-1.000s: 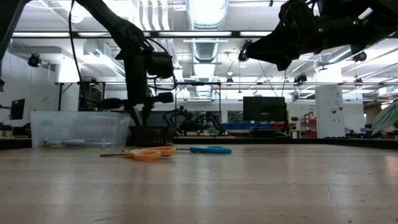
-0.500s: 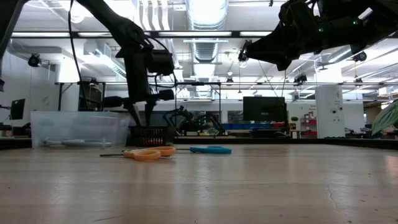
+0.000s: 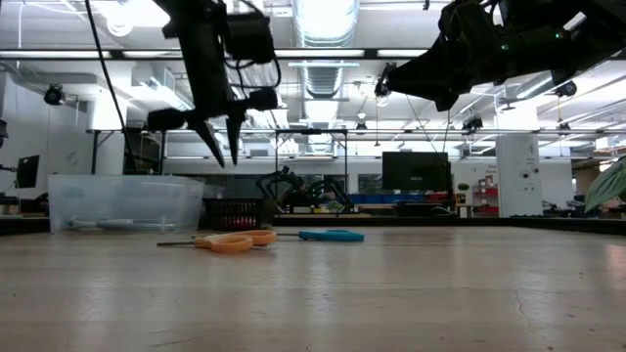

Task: Pick & Place Paint Supplies
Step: Put the green scissors into the right black bin

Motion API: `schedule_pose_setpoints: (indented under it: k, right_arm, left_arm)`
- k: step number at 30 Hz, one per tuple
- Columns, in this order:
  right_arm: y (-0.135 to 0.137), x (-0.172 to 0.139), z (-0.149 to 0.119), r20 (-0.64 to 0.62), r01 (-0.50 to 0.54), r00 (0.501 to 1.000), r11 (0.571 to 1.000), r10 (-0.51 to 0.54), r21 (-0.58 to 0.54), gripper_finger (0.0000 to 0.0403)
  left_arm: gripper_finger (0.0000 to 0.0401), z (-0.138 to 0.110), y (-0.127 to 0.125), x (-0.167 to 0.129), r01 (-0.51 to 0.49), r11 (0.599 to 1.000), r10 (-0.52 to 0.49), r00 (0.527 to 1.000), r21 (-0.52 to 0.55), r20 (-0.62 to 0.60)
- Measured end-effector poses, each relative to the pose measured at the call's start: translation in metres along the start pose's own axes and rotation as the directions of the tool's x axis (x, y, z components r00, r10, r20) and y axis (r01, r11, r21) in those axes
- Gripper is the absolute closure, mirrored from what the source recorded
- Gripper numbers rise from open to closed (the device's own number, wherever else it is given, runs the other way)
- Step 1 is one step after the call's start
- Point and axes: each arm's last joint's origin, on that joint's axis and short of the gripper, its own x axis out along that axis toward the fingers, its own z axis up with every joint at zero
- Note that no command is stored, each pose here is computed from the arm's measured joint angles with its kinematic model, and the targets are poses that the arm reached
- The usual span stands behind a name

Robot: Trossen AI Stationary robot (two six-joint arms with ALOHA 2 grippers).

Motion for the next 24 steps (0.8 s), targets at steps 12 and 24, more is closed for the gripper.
schedule_pose_setpoints:
  k: [12,24]
  right_arm:
    - [0.0,0.0,0.0,0.0,0.0,1.0,1.0,0.0,0.002,0.0261]
    - [0.0,0.0,0.0,-0.001,0.0,1.0,1.0,0.0,0.001,0.0261]
  left_arm:
    - [0.0318,-0.093,0.01,-0.004,-0.034,0.996,0.032,0.999,-0.084,-0.023]
    - [0.0317,-0.126,0.022,0.027,0.018,0.991,-0.03,0.996,-0.132,-0.087]
